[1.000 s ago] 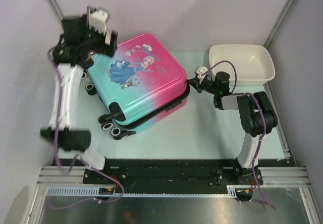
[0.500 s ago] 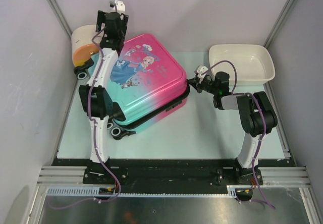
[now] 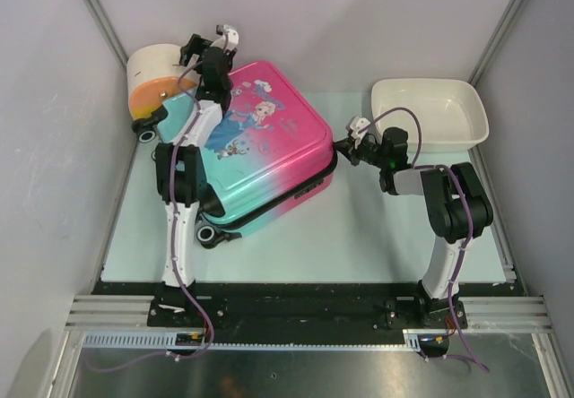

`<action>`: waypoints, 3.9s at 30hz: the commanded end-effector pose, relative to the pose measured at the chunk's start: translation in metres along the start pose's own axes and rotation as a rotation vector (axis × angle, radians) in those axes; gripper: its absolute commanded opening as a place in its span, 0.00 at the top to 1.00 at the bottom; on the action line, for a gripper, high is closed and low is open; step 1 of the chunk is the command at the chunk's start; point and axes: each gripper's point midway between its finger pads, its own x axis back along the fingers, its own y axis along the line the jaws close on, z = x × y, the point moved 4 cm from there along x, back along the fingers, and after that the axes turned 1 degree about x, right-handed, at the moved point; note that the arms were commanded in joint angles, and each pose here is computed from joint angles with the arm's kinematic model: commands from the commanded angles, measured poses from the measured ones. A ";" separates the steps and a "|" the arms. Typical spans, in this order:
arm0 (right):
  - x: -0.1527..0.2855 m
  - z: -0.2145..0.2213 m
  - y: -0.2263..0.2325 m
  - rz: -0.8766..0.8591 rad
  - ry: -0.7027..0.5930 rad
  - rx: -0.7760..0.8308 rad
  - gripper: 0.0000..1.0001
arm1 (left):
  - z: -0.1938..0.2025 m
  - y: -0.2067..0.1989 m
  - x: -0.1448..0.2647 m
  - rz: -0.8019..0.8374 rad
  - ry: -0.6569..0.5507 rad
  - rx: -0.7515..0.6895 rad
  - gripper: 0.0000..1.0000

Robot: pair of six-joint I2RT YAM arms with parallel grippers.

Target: Open, take out, and arrange the luggage

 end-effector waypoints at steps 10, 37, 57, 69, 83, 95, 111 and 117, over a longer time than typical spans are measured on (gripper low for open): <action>0.049 -0.042 0.003 -0.073 -0.065 0.007 1.00 | -0.026 -0.113 0.159 0.868 -0.260 -0.144 0.04; 0.139 -0.032 0.122 -0.378 0.147 -0.117 1.00 | 0.019 0.157 0.333 0.802 0.203 0.683 0.00; 0.146 -0.027 0.118 -0.354 0.170 -0.137 1.00 | 0.055 0.034 0.345 1.164 0.597 0.736 0.10; 0.115 -0.067 0.170 -0.354 0.166 -0.246 1.00 | -0.040 0.066 0.278 1.117 0.176 0.461 0.10; 0.121 -0.039 0.083 0.055 0.233 -0.049 1.00 | 0.044 0.013 0.404 1.323 0.288 0.203 0.09; 0.081 -0.032 0.032 0.073 0.138 -0.052 1.00 | 0.077 0.017 0.370 1.285 0.383 0.134 0.11; 0.046 -0.047 0.105 -0.225 0.084 0.032 1.00 | 0.058 0.042 0.325 1.269 0.299 0.077 0.01; 0.037 -0.056 0.158 -0.324 0.093 -0.066 1.00 | 0.026 0.057 0.340 1.295 0.269 0.204 0.00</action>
